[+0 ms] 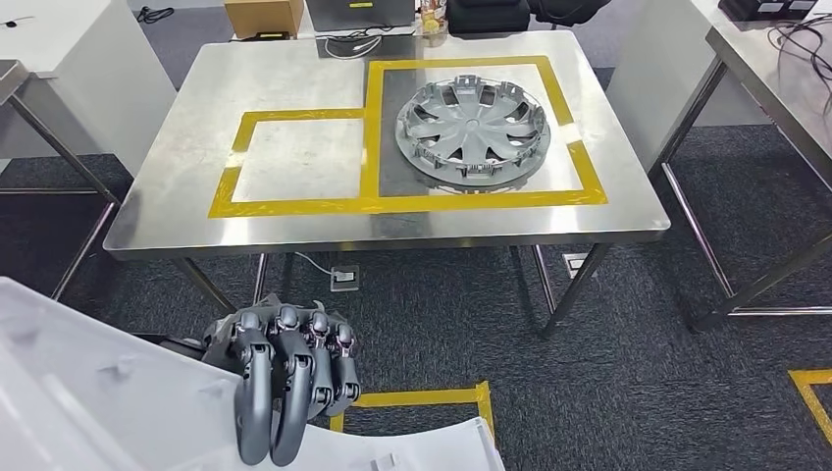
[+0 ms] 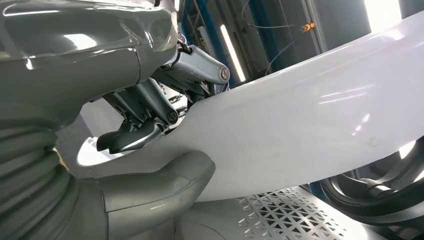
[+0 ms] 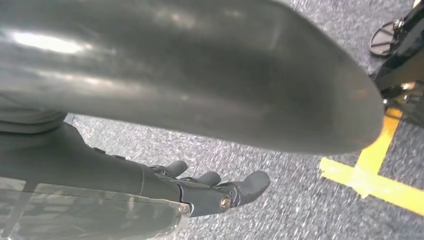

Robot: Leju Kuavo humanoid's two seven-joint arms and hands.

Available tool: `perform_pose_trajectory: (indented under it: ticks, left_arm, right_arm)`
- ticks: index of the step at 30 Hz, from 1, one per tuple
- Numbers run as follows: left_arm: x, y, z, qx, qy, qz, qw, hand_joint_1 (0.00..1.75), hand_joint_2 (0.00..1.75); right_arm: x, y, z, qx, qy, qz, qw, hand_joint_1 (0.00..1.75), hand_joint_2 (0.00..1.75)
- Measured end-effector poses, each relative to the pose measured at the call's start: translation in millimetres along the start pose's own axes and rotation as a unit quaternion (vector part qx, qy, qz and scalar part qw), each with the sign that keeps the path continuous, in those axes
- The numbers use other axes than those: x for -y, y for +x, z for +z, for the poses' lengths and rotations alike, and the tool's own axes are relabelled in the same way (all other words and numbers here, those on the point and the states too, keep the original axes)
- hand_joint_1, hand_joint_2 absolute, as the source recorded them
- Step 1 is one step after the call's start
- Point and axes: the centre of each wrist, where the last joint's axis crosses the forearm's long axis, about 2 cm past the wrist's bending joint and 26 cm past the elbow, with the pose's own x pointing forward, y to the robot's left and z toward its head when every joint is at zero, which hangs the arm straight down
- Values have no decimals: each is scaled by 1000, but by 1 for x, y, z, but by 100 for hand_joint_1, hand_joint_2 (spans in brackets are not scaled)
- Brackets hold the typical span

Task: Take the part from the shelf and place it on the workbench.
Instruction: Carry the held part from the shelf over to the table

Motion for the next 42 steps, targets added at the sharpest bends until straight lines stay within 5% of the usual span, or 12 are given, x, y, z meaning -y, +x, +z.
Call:
perform_pose_trajectory:
  ticks: [42]
  left_arm:
    - [-1,-1,0,-1,0,-6,1000,175,175]
  right_arm:
    - [-5,-1,-1,4,-1,-4,1000,0,0]
